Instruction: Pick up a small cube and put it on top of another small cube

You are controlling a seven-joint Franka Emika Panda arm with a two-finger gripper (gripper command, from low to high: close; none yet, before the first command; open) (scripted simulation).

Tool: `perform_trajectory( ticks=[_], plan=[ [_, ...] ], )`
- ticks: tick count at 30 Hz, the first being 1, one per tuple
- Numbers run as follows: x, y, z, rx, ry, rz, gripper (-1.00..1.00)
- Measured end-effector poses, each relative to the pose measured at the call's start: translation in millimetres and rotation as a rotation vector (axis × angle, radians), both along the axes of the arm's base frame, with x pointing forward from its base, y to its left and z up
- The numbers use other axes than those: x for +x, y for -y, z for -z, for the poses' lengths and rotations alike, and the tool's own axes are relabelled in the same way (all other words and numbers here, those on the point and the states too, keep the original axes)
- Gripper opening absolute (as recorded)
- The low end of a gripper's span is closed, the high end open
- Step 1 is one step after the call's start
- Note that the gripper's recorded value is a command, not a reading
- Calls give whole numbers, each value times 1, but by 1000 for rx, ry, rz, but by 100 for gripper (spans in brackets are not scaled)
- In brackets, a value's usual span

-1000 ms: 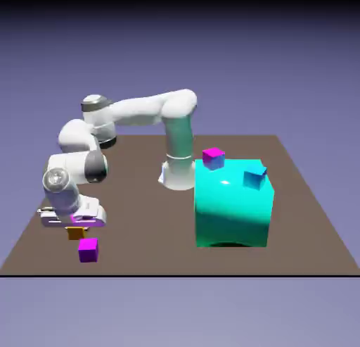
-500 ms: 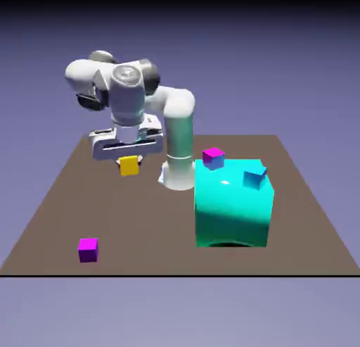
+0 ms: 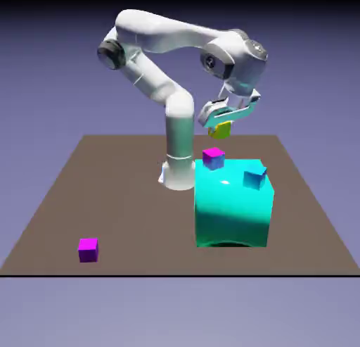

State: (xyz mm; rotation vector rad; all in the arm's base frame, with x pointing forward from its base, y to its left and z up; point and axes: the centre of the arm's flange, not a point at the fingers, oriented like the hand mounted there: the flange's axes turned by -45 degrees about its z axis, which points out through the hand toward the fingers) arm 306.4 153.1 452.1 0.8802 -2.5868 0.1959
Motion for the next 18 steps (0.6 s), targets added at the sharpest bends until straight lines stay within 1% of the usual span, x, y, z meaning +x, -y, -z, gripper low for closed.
perform_trajectory(
  ticks=[8,16,17,18],
  plan=[
    [-11,3,20,4,19,-3,-100],
    [-13,11,63,-6,-10,0,-100],
    [-13,12,64,-6,-11,1,100],
    [-13,11,64,-5,-13,1,100]
  ],
)
